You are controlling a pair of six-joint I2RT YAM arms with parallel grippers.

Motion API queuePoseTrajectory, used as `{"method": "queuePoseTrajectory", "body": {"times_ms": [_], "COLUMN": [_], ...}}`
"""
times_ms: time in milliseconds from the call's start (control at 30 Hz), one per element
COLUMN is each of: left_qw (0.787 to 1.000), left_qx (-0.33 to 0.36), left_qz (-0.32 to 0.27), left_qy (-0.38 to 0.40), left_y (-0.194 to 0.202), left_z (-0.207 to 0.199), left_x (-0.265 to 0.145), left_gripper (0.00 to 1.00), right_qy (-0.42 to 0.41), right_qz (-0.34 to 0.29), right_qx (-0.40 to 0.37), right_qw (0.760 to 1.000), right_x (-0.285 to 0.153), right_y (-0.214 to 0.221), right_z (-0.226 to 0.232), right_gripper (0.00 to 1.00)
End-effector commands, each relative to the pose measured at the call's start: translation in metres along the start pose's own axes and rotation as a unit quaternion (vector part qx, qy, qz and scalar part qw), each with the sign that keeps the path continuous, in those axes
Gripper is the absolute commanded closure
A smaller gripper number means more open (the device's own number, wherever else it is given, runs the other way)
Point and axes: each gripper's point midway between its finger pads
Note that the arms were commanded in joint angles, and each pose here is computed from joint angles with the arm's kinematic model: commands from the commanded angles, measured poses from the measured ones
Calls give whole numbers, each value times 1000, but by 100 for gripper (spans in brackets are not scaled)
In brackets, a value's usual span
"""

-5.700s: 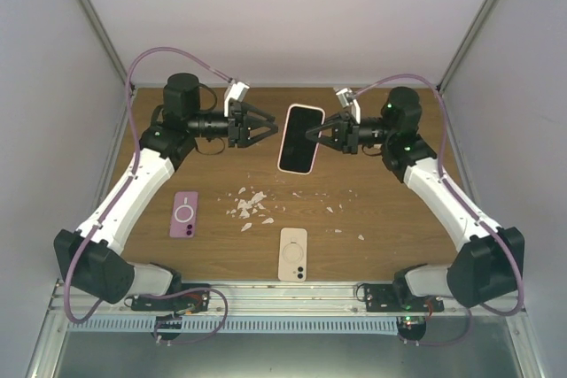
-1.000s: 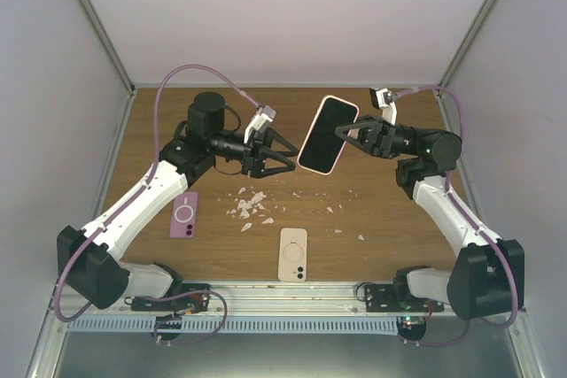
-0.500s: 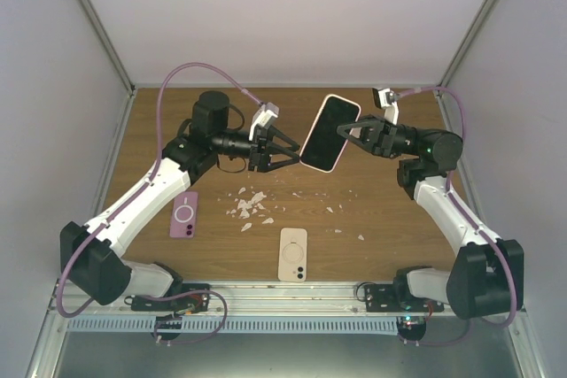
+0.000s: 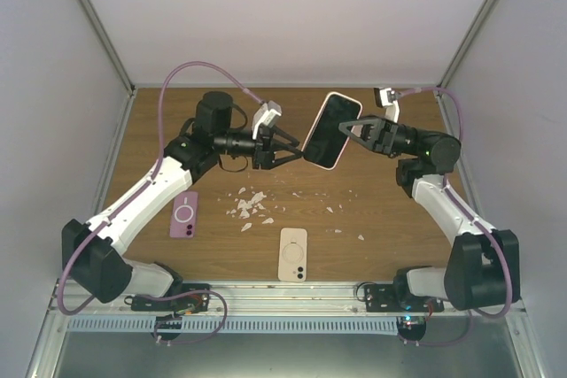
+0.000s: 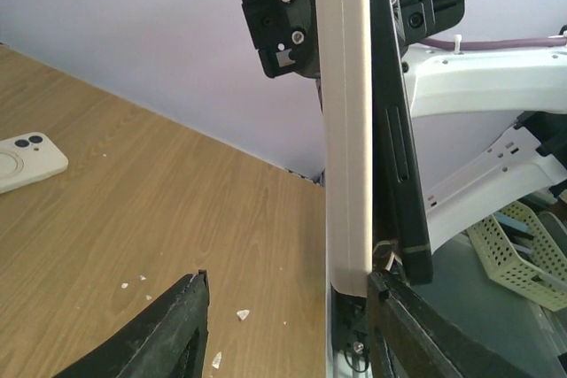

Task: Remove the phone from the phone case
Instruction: Remove the phone case from the phone.

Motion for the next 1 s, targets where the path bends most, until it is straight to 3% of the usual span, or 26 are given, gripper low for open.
{"method": "queuePoseTrajectory", "body": {"times_ms": [0, 633, 967], "left_qw": [991, 993, 998], "left_qx": [-26, -54, -28], "left_qz": [53, 39, -28], "left_qy": [-122, -101, 50], "left_y": [34, 26, -17], "left_z": [62, 72, 16], "left_x": [8, 22, 19], "left_gripper": [53, 54, 54], "right_qy": [-62, -72, -45], "right_qz": [-5, 56, 107], "right_qx": [-17, 12, -3], "right_qw": [998, 996, 993], "right_x": [8, 31, 35], "right_y": [9, 39, 58], "right_z": [49, 37, 16], "right_gripper": [100, 99, 100]}}
Point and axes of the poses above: each gripper's point midway between its finger pads, its own x axis out along the fingers, its own z axis along the line the jaws close on, y = z × x, and after that the axes turned 15 degrees about x, right-handed
